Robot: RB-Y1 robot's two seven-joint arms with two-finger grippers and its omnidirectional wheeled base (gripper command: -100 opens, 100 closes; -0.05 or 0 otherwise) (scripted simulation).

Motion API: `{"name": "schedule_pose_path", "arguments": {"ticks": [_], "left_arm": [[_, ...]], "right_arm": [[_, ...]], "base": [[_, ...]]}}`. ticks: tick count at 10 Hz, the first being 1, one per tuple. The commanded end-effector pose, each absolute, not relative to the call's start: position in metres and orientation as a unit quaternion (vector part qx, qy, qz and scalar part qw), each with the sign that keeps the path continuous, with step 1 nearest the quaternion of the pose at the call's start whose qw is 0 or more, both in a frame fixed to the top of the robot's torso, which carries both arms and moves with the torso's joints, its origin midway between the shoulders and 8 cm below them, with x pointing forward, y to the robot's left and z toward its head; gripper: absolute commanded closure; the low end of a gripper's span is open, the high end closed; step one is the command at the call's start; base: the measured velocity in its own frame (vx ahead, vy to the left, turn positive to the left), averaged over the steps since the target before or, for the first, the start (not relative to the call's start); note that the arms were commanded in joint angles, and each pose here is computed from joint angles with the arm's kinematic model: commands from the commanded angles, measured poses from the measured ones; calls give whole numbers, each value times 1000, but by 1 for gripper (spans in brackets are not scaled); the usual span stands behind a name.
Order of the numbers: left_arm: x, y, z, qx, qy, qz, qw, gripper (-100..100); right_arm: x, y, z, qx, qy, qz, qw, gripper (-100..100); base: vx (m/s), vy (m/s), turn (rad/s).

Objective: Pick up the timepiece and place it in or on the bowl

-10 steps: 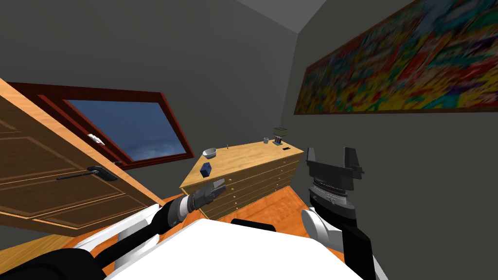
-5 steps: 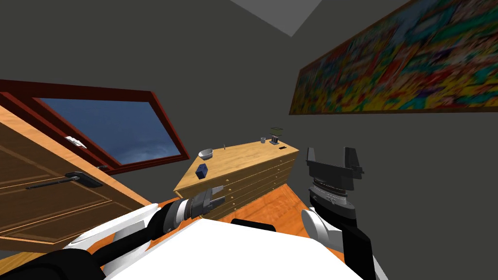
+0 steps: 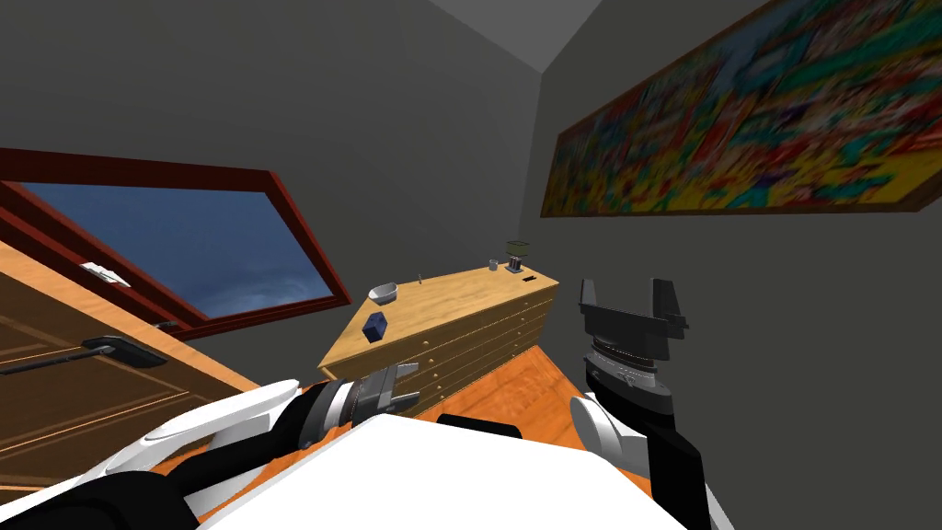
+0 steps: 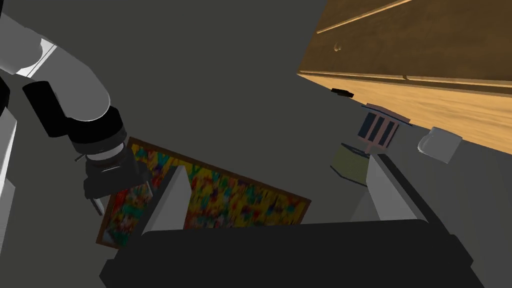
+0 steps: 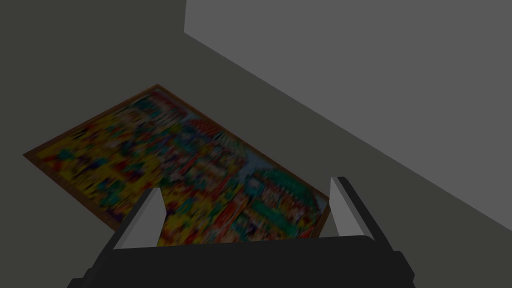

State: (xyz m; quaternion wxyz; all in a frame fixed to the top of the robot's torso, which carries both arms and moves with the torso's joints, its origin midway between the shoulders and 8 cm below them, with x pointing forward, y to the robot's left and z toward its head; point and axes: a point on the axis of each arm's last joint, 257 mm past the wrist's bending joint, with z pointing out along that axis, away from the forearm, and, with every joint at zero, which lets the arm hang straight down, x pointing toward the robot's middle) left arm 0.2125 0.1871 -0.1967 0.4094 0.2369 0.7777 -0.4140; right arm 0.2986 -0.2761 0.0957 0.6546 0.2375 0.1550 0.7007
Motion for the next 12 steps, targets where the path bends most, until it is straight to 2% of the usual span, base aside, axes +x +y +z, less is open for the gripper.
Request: {"name": "schedule_pose_path", "arguments": {"ticks": [1, 12], "left_arm": [[200, 194, -213, 270, 788, -395, 387, -100], [152, 241, -261, 428, 802, -319, 266, -100]], "right_arm": [[299, -276, 96, 237, 155, 701, 655, 0], [299, -276, 96, 237, 155, 701, 655, 0]], "base": [[0, -15, -173], [2, -7, -64]]}}
